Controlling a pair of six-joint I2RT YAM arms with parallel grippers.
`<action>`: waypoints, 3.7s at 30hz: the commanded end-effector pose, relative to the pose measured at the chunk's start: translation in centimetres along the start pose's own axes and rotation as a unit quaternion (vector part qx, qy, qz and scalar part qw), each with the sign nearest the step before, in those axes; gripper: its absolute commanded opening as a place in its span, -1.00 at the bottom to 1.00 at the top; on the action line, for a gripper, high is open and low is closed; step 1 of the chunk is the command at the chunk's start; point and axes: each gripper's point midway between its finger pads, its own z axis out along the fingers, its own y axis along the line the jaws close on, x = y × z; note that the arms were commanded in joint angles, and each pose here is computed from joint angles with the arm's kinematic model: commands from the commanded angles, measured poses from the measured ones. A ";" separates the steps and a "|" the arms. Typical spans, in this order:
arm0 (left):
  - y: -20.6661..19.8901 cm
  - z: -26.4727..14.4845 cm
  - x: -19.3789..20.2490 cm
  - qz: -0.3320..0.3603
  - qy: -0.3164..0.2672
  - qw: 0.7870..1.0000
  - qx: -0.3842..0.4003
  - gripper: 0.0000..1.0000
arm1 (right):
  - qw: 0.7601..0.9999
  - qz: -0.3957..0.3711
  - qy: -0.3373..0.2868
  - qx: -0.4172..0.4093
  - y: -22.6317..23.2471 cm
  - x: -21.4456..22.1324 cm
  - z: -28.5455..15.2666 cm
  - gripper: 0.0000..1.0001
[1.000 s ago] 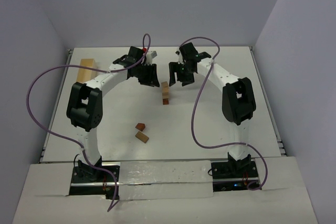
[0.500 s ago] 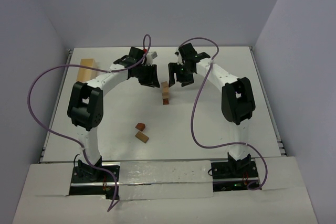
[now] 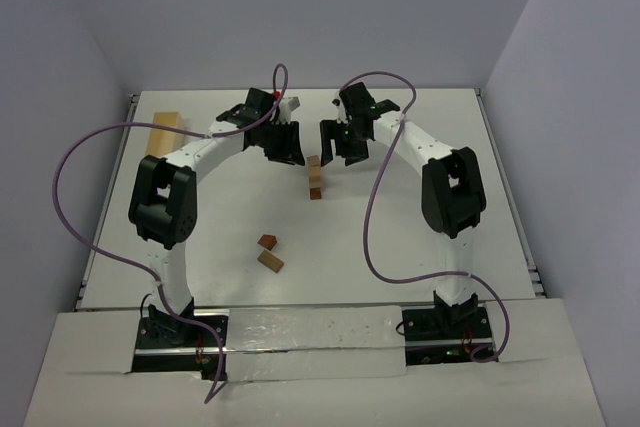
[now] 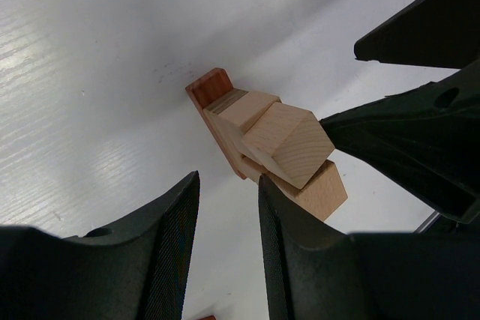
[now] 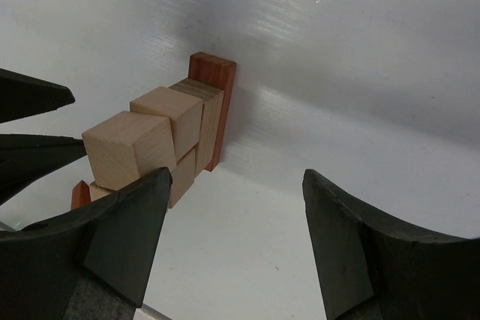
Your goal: Build the wood block tower
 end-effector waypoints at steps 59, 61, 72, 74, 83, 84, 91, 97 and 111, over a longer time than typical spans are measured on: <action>-1.6 0.1 -1.5 0.019 -0.014 1.000 0.019 -0.12 | 0.999 -0.020 -0.022 -0.013 1.4 -0.7 -1.4 0.57; -1.7 0.0 -1.5 0.020 -0.014 1.000 0.020 -0.12 | 0.999 -0.020 -0.022 -0.013 1.4 -0.7 -1.4 0.58; -1.7 -0.1 -1.5 0.021 -0.015 1.000 0.017 -0.13 | 0.999 -0.021 -0.026 -0.009 1.3 -0.7 -1.7 0.58; -1.6 -0.1 -1.5 0.021 -0.017 1.000 0.015 -0.12 | 0.999 -0.021 -0.029 -0.006 1.2 -0.9 -1.8 0.58; -0.5 -2.4 -2.4 0.021 -0.044 0.999 -0.003 -0.11 | 0.999 -0.008 -0.052 0.009 -0.6 -1.9 -3.7 0.59; -0.3 -2.7 -2.5 0.019 -0.048 0.999 -0.005 -0.11 | 0.998 -0.006 -0.055 0.012 -0.9 -2.0 -4.0 0.59; 0.9 -6.2 -3.1 0.024 -0.082 0.996 -0.019 0.12 | 0.997 -0.001 -0.080 0.025 -2.2 -2.7 -6.2 0.62; 0.6 -12.0 -1.2 0.122 -0.104 0.987 -0.020 0.74 | 0.993 -0.020 -0.110 0.038 -3.6 -2.5 -9.9 0.81; -3.8 -18.5 18.5 0.517 0.076 0.839 0.153 0.87 | 0.987 -0.066 -0.145 0.012 -4.9 1.3 -15.6 0.99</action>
